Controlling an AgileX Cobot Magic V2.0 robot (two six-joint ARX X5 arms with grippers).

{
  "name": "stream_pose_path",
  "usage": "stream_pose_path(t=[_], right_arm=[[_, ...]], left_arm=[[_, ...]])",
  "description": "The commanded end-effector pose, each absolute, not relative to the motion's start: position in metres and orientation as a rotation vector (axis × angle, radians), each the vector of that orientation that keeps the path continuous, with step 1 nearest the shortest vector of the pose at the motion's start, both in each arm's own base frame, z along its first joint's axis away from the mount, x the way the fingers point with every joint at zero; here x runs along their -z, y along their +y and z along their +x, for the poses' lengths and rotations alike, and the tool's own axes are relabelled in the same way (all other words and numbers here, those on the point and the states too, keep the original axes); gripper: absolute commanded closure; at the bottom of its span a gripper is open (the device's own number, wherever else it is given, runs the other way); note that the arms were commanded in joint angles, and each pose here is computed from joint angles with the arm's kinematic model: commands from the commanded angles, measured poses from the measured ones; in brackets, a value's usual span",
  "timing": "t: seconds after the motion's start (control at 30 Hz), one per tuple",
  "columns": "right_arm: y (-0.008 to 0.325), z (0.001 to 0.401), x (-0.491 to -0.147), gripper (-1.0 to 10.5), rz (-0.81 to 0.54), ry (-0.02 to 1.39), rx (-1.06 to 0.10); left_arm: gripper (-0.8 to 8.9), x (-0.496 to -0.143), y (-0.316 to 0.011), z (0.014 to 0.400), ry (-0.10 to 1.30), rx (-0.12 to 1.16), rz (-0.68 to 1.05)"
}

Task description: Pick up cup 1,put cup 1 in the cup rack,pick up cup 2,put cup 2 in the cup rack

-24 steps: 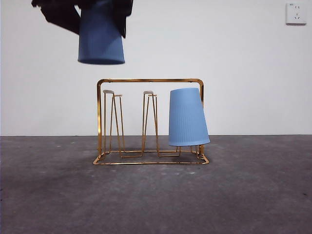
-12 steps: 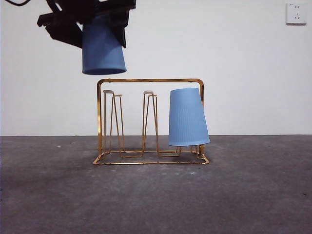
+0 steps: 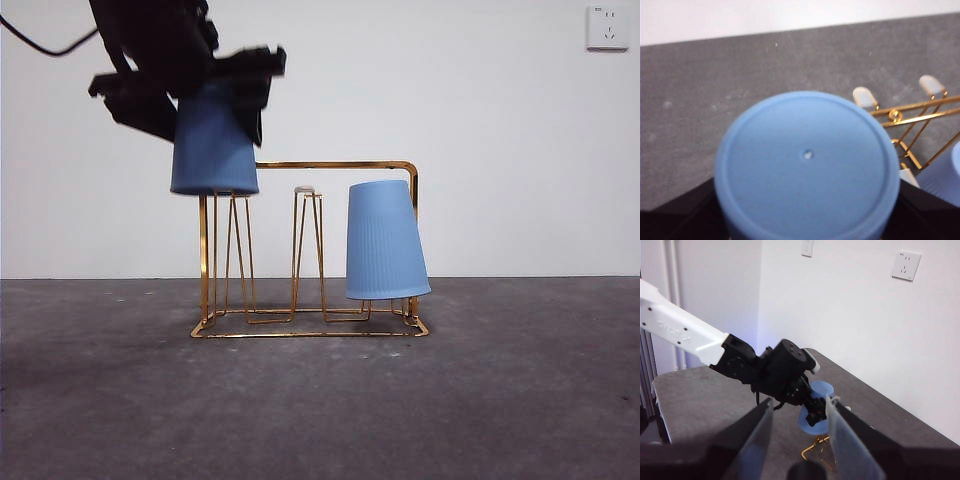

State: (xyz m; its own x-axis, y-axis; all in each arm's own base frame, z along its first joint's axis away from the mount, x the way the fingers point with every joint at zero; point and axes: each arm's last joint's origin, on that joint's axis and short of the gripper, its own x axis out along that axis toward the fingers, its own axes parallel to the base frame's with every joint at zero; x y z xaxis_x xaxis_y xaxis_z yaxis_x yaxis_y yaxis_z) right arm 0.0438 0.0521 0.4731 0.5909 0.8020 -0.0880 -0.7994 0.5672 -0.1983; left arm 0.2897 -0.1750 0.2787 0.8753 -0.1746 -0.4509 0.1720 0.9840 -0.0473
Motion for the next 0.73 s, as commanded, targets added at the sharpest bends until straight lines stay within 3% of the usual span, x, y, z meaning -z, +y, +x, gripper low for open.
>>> stream_pose_path(t=[0.03, 0.73], right_arm=[[0.052, 0.044, -0.472, 7.6, -0.232, -0.018, -0.940], [0.052, 0.045, -0.471, 7.6, -0.242, -0.008, -0.915]], left_arm=[[8.22, -0.270, -0.178, 0.294, 0.482, 0.199, 0.006], [8.22, -0.206, -0.193, 0.318, 0.634, 0.176, 0.054]])
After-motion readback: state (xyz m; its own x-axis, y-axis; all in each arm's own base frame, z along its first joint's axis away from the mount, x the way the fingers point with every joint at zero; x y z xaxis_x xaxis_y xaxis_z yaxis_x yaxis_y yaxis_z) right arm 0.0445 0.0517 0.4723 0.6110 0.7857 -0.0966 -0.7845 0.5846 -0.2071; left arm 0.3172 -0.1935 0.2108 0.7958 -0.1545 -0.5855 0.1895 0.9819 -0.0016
